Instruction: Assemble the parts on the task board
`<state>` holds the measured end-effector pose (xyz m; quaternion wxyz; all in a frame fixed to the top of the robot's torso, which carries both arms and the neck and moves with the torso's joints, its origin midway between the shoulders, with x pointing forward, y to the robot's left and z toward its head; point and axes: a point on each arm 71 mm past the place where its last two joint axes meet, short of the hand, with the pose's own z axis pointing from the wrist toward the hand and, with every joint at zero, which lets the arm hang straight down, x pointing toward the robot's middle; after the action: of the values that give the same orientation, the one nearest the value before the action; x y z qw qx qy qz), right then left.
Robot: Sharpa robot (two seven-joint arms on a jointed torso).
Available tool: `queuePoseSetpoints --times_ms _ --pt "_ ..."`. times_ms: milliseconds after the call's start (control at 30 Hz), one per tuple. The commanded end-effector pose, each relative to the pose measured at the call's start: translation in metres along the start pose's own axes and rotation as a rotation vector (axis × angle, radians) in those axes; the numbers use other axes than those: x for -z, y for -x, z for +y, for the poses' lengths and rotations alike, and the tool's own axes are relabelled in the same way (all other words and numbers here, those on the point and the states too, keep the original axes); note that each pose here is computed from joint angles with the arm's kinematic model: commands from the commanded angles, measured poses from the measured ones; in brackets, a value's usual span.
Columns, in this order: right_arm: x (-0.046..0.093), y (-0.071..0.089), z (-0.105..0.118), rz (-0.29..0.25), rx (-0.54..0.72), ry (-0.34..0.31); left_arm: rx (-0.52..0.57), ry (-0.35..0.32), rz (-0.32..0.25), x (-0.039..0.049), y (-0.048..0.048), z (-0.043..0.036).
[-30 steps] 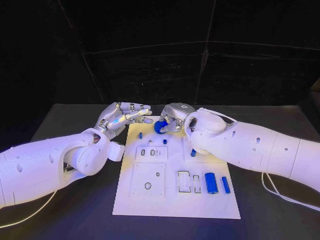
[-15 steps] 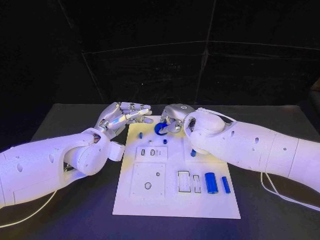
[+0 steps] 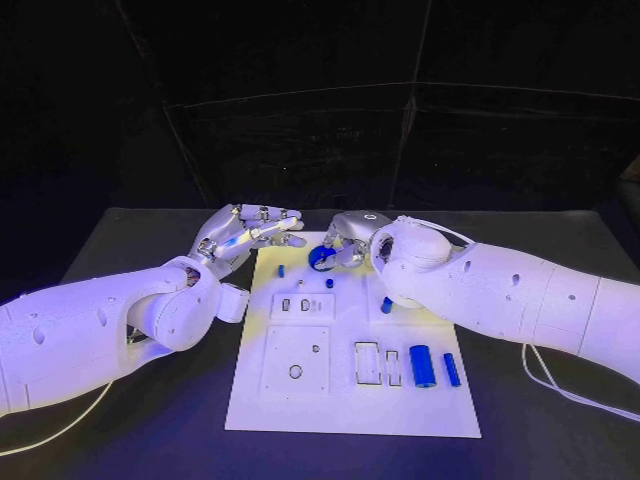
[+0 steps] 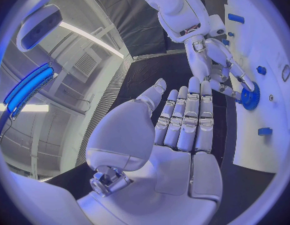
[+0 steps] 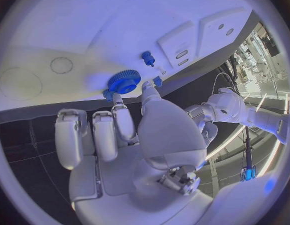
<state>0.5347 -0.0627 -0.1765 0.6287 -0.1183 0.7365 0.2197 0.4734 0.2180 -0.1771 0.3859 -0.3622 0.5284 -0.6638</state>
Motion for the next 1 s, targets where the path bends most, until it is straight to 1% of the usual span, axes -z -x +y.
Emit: queuePoseSetpoints --times_ms 33,67,133,200,300,367,467,500,633,767,833,900,1000 --pt "0.002 0.004 -0.003 -0.033 -0.020 0.000 0.005 -0.006 0.007 -0.0005 -0.0005 -0.0014" --pt "0.003 0.005 -0.003 -0.049 -0.025 0.003 0.005 -0.006 0.007 -0.0005 -0.0004 -0.0014" --pt "0.008 0.011 -0.007 -0.115 -0.056 0.029 0.004 -0.006 0.005 -0.0004 0.0005 -0.0014" --pt "0.014 0.015 -0.012 -0.160 -0.091 0.058 0.002 -0.006 0.003 -0.0001 0.0016 -0.0015" --pt "0.026 0.021 -0.021 -0.213 -0.153 0.112 0.000 -0.007 -0.002 0.0006 0.0036 -0.0017" --pt "0.037 0.024 -0.030 -0.229 -0.201 0.145 -0.002 -0.007 -0.005 0.0008 0.0049 -0.0018" --pt "0.054 0.029 -0.051 -0.229 -0.294 0.176 -0.006 -0.008 -0.010 0.0008 0.0072 -0.0018" --pt "0.057 0.029 -0.056 -0.226 -0.314 0.176 -0.007 -0.008 -0.011 0.0007 0.0076 -0.0017" --pt "0.077 0.033 -0.092 -0.205 -0.417 0.156 -0.010 -0.009 -0.015 -0.0006 0.0098 -0.0008" --pt "0.093 0.035 -0.122 -0.194 -0.448 0.128 -0.011 -0.009 -0.015 -0.0024 0.0107 0.0003" --pt "0.098 0.036 -0.132 -0.190 -0.452 0.115 -0.011 -0.009 -0.015 -0.0032 0.0108 0.0008" --pt "0.103 0.036 -0.144 -0.189 -0.453 0.099 -0.011 -0.009 -0.014 -0.0042 0.0108 0.0015" --pt "0.106 0.037 -0.157 -0.189 -0.447 0.079 -0.010 -0.008 -0.012 -0.0053 0.0106 0.0025"
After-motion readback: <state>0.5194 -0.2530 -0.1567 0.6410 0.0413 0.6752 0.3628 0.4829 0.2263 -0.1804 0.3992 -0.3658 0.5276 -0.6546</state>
